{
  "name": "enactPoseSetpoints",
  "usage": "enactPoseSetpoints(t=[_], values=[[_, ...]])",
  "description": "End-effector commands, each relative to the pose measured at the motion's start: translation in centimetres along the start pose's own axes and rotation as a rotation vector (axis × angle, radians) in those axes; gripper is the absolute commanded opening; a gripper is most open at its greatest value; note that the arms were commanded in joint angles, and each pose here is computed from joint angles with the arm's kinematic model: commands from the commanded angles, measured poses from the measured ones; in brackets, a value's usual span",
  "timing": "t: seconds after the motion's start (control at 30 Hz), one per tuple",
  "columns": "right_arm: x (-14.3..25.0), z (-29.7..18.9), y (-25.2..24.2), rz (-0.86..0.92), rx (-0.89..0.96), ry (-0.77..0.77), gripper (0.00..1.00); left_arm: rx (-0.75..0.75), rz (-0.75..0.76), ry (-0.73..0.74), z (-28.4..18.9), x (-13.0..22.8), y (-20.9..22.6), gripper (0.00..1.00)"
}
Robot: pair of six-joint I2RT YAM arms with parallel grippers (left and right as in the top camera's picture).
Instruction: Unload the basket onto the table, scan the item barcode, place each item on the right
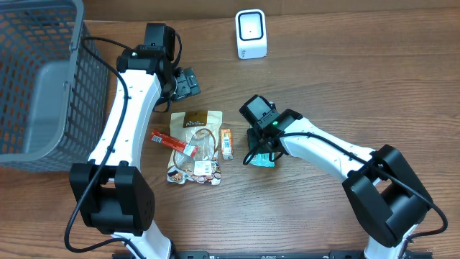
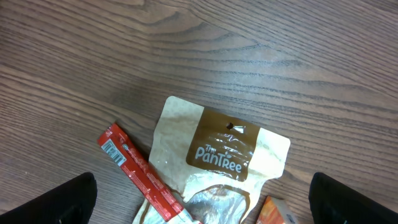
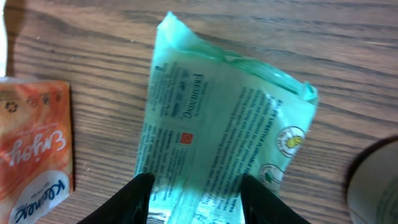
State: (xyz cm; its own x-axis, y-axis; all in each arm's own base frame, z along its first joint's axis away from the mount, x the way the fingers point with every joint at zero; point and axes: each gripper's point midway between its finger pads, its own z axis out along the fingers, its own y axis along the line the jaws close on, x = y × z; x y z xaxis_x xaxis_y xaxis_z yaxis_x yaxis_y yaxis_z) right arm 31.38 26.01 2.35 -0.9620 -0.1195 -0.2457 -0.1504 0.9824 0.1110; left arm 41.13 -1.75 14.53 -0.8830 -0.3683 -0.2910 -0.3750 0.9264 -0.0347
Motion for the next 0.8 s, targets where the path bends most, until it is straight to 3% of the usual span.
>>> enactPoseSetpoints(t=[0.0,0.23,0.43,0.77], values=[[0.3,0.3,1.0,-0.064,-0.044,0.015,0.48,0.004,0.009,-0.030,-0.9,-0.6,0.0,1.00],[-1.7,-1.3,1.7,-0.084,-0.060,-0.047,0.49,0.004,0.008,-0.030,-0.9,-0.6,0.0,1.00],[-3.8,-2.7,-0.3,-0.077,0.068,-0.152,0.49,0.004,0.008,-0.030,-0.9,-0.6,0.0,1.00],[-3.0,-0.4,-0.7,-0.105,0.095,-0.107,0.49,0.004,0.008,-0.030,-0.9,-0.6,0.0,1.00]])
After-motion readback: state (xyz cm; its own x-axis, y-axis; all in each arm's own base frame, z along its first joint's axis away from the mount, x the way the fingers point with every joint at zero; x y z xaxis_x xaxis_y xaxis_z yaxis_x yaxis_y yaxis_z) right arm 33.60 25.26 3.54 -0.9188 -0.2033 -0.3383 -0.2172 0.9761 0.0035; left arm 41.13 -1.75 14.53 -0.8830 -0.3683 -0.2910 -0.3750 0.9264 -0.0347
